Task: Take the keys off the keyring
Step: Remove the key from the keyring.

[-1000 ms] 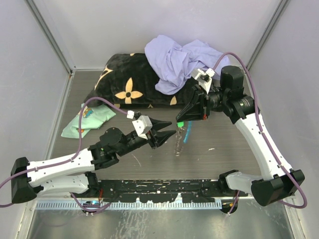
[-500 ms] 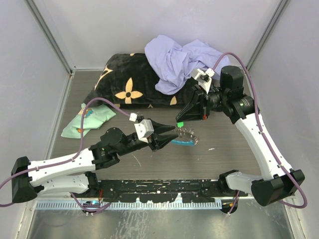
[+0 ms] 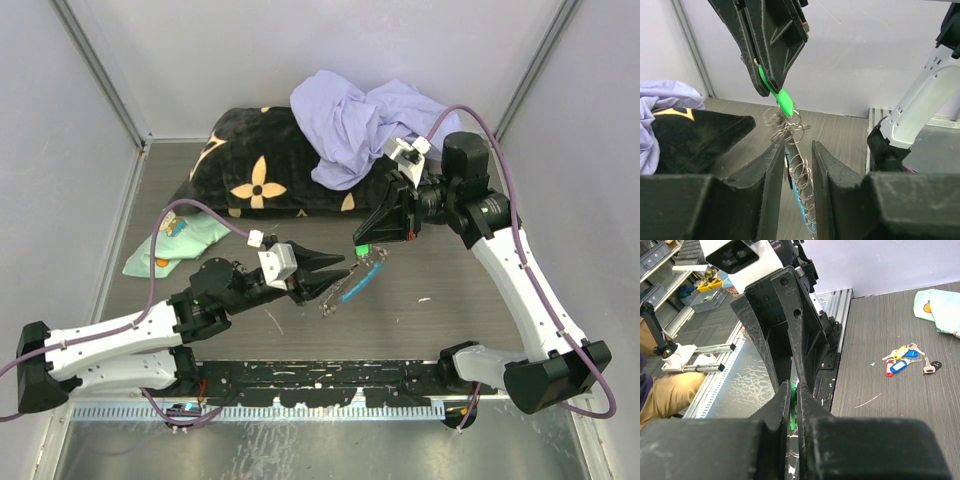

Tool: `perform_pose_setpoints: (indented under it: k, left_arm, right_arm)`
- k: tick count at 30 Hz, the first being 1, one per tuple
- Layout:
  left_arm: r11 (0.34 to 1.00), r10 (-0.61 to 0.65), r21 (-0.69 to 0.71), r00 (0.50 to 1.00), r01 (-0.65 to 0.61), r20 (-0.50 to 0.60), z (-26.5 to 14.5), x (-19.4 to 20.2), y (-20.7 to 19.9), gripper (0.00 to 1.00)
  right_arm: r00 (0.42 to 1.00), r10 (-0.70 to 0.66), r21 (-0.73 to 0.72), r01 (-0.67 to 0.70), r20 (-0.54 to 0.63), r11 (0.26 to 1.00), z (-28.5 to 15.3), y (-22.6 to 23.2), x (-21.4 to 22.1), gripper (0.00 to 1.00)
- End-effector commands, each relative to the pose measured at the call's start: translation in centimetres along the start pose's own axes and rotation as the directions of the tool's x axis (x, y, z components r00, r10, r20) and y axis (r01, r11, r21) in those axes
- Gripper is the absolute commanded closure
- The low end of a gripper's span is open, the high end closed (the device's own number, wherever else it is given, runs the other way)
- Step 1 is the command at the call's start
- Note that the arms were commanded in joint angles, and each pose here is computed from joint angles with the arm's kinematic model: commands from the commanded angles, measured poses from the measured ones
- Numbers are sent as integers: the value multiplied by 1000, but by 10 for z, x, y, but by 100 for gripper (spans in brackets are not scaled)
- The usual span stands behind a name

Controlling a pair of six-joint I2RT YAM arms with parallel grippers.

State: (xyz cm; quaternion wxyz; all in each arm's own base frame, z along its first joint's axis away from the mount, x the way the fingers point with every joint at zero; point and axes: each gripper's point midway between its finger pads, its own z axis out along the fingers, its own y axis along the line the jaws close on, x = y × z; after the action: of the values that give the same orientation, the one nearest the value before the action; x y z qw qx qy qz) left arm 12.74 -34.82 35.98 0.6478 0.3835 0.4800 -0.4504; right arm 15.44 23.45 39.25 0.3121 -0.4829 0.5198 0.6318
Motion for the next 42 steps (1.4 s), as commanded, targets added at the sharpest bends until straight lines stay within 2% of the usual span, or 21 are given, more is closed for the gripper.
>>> perform_pose_setpoints:
  k: [1, 10, 21, 28, 42]
  left_arm:
    - [999, -7, 39, 999, 5, 40, -2, -15, -5, 72]
    - [995, -66, 81, 998, 65, 13, 7, -6, -12, 81]
    - [991, -107, 87, 994, 107, -5, 20, 1, -12, 77]
    - [993, -114, 35, 993, 114, 8, 21, -1, -3, 72]
    - [992, -122, -7, 991, 123, 54, 24, -9, 6, 71]
  right_arm:
    - [998, -65, -71, 64, -5, 995, 0, 22, -6, 99]
    - [998, -65, -71, 64, -6, 995, 0, 22, -6, 99]
    - [998, -65, -74, 65, -6, 995, 1, 24, -5, 99]
    - [998, -63, -77, 62, -7, 995, 1, 24, -4, 99]
    - [998, -62, -78, 62, -8, 995, 2, 24, -3, 99]
